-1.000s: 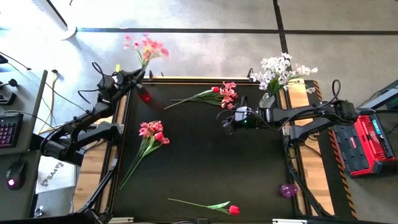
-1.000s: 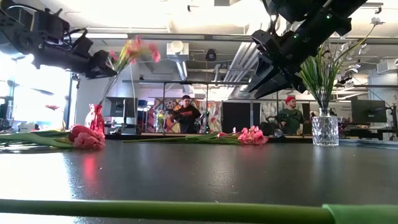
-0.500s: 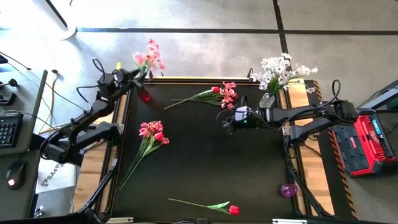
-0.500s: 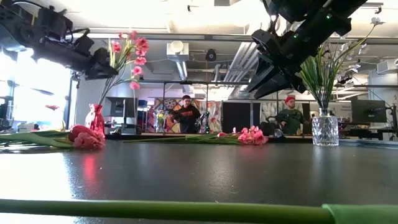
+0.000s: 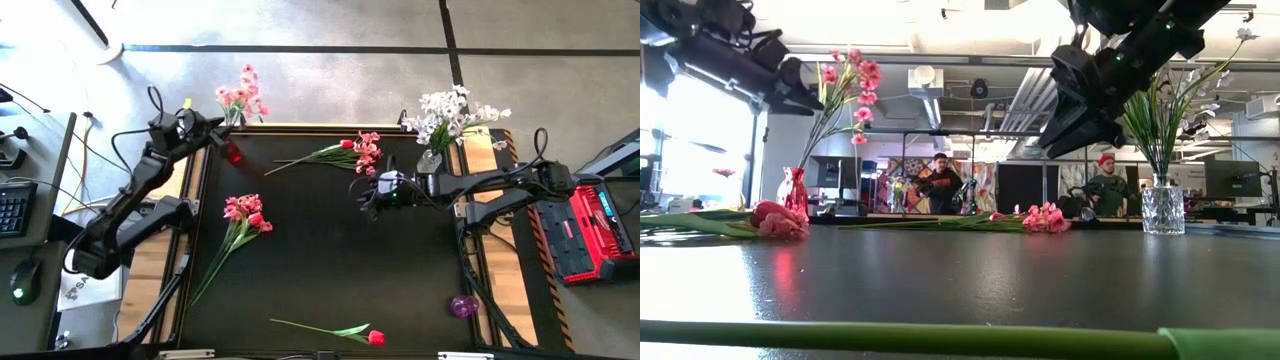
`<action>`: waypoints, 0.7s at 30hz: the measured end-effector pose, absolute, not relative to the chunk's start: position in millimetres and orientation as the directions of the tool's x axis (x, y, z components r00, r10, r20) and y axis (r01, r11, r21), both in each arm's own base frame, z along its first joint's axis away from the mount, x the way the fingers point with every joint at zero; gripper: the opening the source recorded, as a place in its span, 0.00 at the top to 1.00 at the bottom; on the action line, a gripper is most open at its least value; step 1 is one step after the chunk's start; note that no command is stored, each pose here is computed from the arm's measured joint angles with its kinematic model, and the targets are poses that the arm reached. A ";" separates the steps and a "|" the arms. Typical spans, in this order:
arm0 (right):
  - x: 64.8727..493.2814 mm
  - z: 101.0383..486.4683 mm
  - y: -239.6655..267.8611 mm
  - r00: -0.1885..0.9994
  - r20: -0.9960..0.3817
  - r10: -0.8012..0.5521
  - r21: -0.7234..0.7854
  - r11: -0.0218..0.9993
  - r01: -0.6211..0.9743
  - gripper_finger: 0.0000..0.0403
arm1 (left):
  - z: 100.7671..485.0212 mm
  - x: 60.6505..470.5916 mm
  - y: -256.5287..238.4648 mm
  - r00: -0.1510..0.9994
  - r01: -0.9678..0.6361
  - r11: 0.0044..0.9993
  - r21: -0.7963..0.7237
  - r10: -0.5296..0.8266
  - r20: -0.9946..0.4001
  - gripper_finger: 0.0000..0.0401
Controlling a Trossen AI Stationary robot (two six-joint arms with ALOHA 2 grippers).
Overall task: Sort flowers into vase by color
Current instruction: Put the top pink flowers into the red flower vase
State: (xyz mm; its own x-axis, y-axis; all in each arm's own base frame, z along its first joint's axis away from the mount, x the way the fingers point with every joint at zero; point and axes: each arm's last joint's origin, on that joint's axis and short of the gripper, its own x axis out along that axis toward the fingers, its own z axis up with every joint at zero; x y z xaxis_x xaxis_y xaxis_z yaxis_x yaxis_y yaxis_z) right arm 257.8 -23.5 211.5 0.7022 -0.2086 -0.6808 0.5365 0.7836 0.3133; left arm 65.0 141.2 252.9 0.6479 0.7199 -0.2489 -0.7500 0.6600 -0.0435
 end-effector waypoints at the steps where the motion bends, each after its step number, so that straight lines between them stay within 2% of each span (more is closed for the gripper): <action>1: 257.7 211.5 -24.5 0.702 -0.681 -0.210 0.305 0.790 0.532 0.69 | 257.0 64.9 138.6 0.650 -0.745 0.666 -0.036 0.714 -0.260 0.53; 9: 256.5 211.4 -35.5 0.695 -0.682 -0.226 0.273 0.803 0.529 0.69 | 298.2 64.3 117.7 0.634 -0.735 0.678 0.015 0.695 -0.338 0.55; 21: 254.6 211.8 -44.3 0.653 -0.666 -0.361 0.144 0.797 0.587 0.69 | 279.4 79.9 96.5 0.657 -0.654 0.752 -0.077 0.515 -0.550 0.57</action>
